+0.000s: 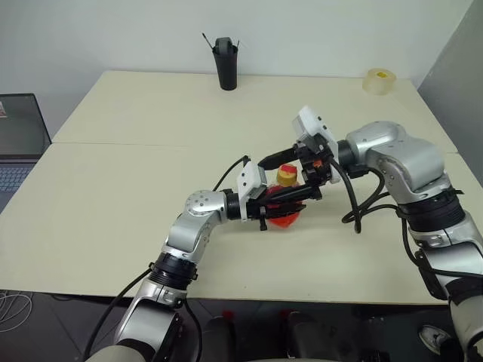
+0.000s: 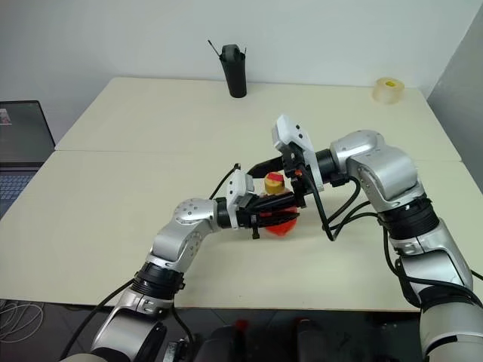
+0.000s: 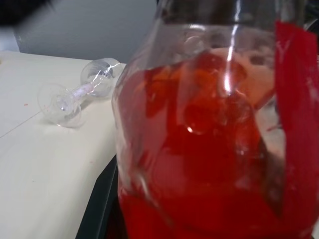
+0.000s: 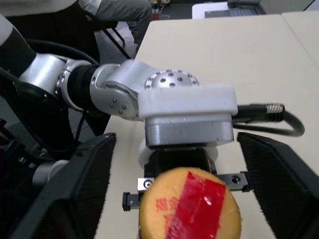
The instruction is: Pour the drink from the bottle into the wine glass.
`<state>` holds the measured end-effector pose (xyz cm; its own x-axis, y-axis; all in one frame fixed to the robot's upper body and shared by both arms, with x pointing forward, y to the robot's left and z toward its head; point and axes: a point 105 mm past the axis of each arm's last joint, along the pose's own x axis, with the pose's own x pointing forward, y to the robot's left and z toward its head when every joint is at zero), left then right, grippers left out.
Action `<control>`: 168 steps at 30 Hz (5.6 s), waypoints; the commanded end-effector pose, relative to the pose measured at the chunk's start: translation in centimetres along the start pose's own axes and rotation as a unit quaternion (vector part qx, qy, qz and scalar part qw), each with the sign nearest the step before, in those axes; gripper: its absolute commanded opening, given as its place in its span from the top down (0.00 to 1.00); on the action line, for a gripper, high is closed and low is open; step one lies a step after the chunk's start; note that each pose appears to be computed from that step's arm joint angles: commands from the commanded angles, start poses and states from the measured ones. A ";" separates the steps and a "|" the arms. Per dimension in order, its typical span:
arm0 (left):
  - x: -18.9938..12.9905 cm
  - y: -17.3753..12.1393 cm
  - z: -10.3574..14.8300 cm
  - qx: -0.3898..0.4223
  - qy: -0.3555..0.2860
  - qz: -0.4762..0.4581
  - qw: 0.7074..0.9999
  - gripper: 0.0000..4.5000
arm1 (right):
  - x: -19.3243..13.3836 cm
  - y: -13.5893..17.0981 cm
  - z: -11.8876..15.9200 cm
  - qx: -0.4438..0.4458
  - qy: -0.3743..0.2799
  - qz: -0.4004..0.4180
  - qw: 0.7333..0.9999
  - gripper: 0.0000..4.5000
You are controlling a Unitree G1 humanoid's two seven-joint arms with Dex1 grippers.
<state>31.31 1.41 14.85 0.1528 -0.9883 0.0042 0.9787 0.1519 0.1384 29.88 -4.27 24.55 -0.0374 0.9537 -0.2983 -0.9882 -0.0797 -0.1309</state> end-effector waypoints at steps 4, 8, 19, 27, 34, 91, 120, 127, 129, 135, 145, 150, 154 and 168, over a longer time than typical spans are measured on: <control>0.5 0.2 1.7 0.025 -0.024 -0.011 0.999 0.66 | -2.3 0.9 1.6 -0.017 -0.026 -0.063 0.998 0.05; 0.3 0.3 1.6 0.025 -0.023 -0.008 0.999 0.66 | -3.8 1.1 1.6 -0.008 -0.032 -0.122 0.992 0.05; 0.1 1.9 1.0 0.021 -0.024 0.050 0.998 0.66 | -2.5 4.0 1.7 0.018 -0.047 -0.212 0.976 0.05; 0.1 1.8 0.9 0.030 -0.018 0.046 0.998 0.66 | -2.5 0.5 0.5 0.049 -0.043 -0.335 0.940 0.05; 0.0 2.0 1.0 0.032 -0.020 0.053 0.998 0.66 | -1.8 -0.1 0.6 0.056 -0.060 -0.333 0.939 0.05; -1.2 2.3 1.1 0.033 -0.019 0.084 0.996 0.66 | -0.7 -0.9 0.2 0.027 -0.092 -0.294 0.951 0.00; -1.0 2.1 1.1 0.032 -0.016 0.076 0.996 0.66 | -4.9 2.0 -2.1 0.054 -0.045 -0.286 0.956 0.00; -0.9 2.2 1.2 0.033 -0.016 0.073 0.997 0.66 | -3.3 2.5 -0.9 0.046 -0.068 -0.263 0.961 0.00; -1.0 2.2 1.2 0.034 -0.016 0.074 0.997 0.66 | -2.9 2.2 -0.4 0.042 -0.078 -0.266 0.960 0.00; -1.0 2.1 1.1 0.033 -0.015 0.074 0.997 0.66 | -1.8 0.9 0.4 0.040 -0.087 -0.286 0.953 0.00; -0.9 2.1 1.0 0.032 -0.014 0.074 0.997 0.66 | -1.0 -1.3 0.2 0.056 -0.096 -0.314 0.943 0.00; -0.9 2.0 1.1 0.032 -0.014 0.074 0.997 0.66 | -1.2 -1.9 -0.3 0.064 -0.097 -0.322 0.939 0.00; -1.0 1.9 1.1 0.033 -0.014 0.074 0.997 0.66 | -1.7 -1.9 -0.4 0.067 -0.101 -0.325 0.938 0.00; -0.9 2.0 1.2 0.036 -0.012 0.072 0.997 0.66 | -1.9 -0.2 -0.5 0.065 -0.098 -0.290 0.950 0.08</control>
<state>33.36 3.01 14.17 0.3171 -0.9484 -0.0009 0.9394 0.3139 0.1376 31.04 -6.22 23.69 0.5236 0.8498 -0.0612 -0.8515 0.5196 -0.0705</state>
